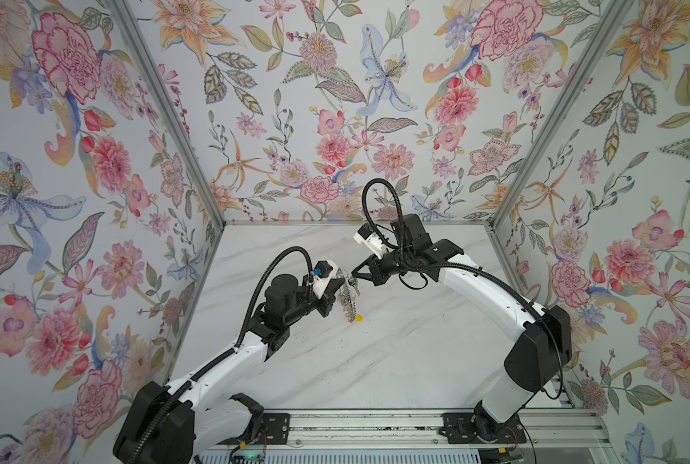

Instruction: Remove the keys from the keyring

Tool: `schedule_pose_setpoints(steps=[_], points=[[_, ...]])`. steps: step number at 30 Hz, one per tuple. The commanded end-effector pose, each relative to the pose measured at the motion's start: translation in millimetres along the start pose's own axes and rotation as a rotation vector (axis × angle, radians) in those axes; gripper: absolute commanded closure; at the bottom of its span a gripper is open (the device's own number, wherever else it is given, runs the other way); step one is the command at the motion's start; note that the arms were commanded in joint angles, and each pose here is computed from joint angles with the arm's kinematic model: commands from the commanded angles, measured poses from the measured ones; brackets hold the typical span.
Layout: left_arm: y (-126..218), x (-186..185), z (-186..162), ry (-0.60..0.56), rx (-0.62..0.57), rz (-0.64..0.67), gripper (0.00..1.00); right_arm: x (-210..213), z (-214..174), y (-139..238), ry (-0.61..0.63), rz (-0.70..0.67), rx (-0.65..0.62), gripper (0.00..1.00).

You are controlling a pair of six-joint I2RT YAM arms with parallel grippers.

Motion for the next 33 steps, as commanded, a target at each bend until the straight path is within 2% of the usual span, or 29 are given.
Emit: schedule_pose_setpoints(steps=[1, 6, 11, 19, 26, 28, 30, 33], points=[[7, 1, 6, 0.002, -0.056, 0.038, 1.00, -15, -8, -3, -0.096, 0.062, -0.022, 1.00], [12, -1, 8, 0.007, -0.097, 0.043, 1.00, -24, -30, -24, -0.217, 0.164, 0.038, 1.00], [14, -2, 10, 0.013, -0.125, 0.040, 1.00, -29, -46, -42, -0.284, 0.200, 0.089, 1.00], [17, -2, 9, 0.028, -0.148, 0.042, 1.00, -25, -48, -68, -0.318, 0.300, 0.121, 1.00], [14, 4, -1, 0.028, -0.066, 0.104, 1.00, -27, -46, -60, -0.290, 0.265, 0.119, 1.00], [15, 6, -5, 0.030, -0.036, 0.129, 0.91, -24, -42, -56, -0.272, 0.268, 0.119, 1.00], [17, 7, -11, 0.041, -0.016, 0.145, 0.76, -21, -39, -50, -0.247, 0.267, 0.122, 1.00], [18, 5, -18, 0.061, 0.014, 0.116, 0.68, -17, -36, -42, -0.205, 0.272, 0.131, 1.00]])
Point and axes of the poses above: each gripper's point midway between its finger pads, its own y axis back along the fingers, its own x axis along the line the jaws close on, z = x × y, the point moved 10 cm from there along y, back along the fingers, and after that the axes turned 15 degrees about y, right-handed, at the moved point
